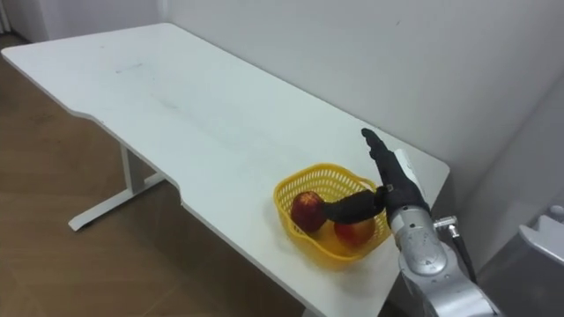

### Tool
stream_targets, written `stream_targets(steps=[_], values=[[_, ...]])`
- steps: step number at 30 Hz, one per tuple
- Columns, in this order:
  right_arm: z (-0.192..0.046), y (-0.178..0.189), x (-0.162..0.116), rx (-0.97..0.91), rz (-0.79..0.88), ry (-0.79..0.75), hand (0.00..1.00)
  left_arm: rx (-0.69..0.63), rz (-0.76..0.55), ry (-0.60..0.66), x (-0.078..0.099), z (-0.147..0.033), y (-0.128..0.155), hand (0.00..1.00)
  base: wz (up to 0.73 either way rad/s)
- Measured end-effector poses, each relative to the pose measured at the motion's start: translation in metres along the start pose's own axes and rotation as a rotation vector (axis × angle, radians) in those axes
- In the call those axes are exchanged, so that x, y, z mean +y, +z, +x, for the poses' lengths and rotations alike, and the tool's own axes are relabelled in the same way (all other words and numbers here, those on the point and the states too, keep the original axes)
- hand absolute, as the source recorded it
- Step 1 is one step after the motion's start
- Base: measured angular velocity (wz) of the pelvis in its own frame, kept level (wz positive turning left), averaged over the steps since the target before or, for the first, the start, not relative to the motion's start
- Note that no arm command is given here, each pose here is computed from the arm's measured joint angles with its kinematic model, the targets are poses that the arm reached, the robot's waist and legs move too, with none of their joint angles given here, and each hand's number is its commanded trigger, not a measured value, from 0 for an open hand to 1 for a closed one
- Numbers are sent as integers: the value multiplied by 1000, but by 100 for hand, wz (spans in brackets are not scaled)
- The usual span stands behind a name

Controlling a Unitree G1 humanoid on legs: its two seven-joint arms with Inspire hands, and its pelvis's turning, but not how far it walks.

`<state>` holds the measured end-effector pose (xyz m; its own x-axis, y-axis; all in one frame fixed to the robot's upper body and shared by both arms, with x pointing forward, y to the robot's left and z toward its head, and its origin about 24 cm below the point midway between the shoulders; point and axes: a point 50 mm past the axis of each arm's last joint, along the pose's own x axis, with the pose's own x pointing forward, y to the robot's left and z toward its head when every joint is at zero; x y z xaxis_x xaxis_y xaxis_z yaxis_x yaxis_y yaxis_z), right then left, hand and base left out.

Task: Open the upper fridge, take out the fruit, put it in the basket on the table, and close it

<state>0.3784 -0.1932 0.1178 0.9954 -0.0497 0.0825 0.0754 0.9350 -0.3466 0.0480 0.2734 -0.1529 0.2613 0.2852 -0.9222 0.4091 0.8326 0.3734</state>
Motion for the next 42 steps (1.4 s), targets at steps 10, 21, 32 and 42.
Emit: stream_targets(steps=[10, 21, 32, 42], values=[[-16, 49, -1, -243, 168, -14, 0, 7, -30, 9, -3, -2, -6, 0, -13], [-80, 89, 7, -579, 255, -1, 0, 16, -130, 34, -27, -8, -20, 0, -25], [-134, 92, -22, -755, 179, -249, 0, -13, -155, 25, -44, -10, -19, 0, -24], [-159, 82, -68, -792, 215, -571, 0, -26, -157, 35, -45, -11, -22, 0, -4]])
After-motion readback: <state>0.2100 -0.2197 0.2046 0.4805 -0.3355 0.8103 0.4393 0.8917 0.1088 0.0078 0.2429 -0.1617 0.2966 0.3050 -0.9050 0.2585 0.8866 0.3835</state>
